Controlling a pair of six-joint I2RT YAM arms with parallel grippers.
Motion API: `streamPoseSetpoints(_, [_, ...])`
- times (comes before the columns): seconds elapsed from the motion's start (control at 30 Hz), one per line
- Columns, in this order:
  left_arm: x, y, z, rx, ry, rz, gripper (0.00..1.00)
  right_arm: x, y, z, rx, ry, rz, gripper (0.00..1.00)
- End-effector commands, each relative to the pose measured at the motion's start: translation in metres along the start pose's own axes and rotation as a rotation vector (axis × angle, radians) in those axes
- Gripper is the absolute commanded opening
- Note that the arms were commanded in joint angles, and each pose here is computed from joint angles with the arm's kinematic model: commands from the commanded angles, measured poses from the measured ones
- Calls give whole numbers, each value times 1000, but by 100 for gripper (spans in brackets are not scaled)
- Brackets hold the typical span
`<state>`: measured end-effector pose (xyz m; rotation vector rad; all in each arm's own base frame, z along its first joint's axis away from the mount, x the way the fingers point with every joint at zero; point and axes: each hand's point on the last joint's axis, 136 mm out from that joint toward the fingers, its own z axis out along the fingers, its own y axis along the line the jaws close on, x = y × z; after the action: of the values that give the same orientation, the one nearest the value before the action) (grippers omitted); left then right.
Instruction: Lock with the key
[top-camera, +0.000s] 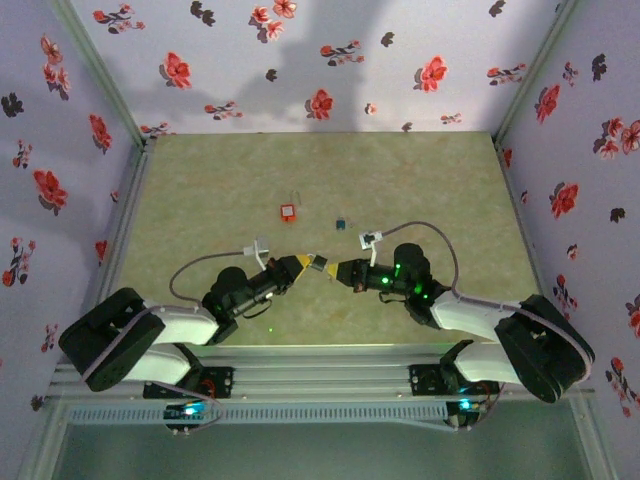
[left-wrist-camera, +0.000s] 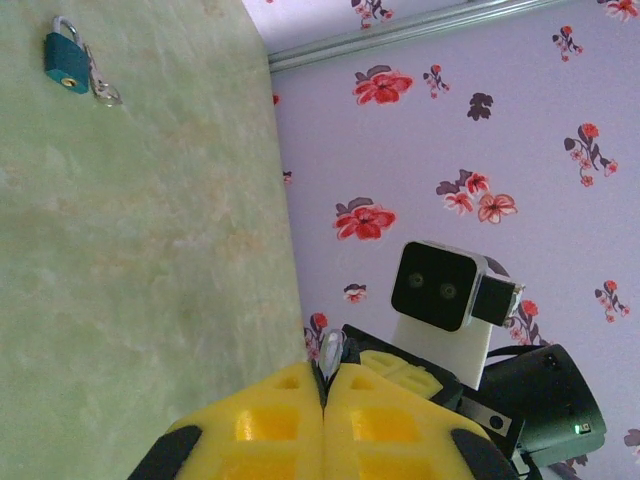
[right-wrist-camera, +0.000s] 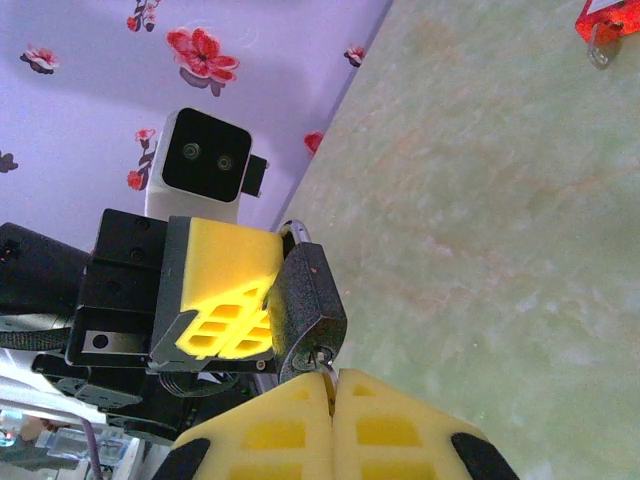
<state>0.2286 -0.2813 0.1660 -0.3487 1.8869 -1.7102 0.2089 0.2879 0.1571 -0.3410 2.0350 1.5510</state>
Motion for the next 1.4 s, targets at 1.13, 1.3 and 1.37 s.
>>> streamPoseSetpoints(1.13, [-13, 40, 6, -216, 13, 14, 0, -40, -7, -74, 252, -327, -140, 0])
streamPoseSetpoints(1.3, [-4, 43, 22, -302, 125, 67, 0, -48, -19, -93, 338, -412, -139, 0])
streamPoseSetpoints(1.37, [3, 44, 30, -326, 192, 86, 0, -49, -23, -98, 367, -429, -135, 0])
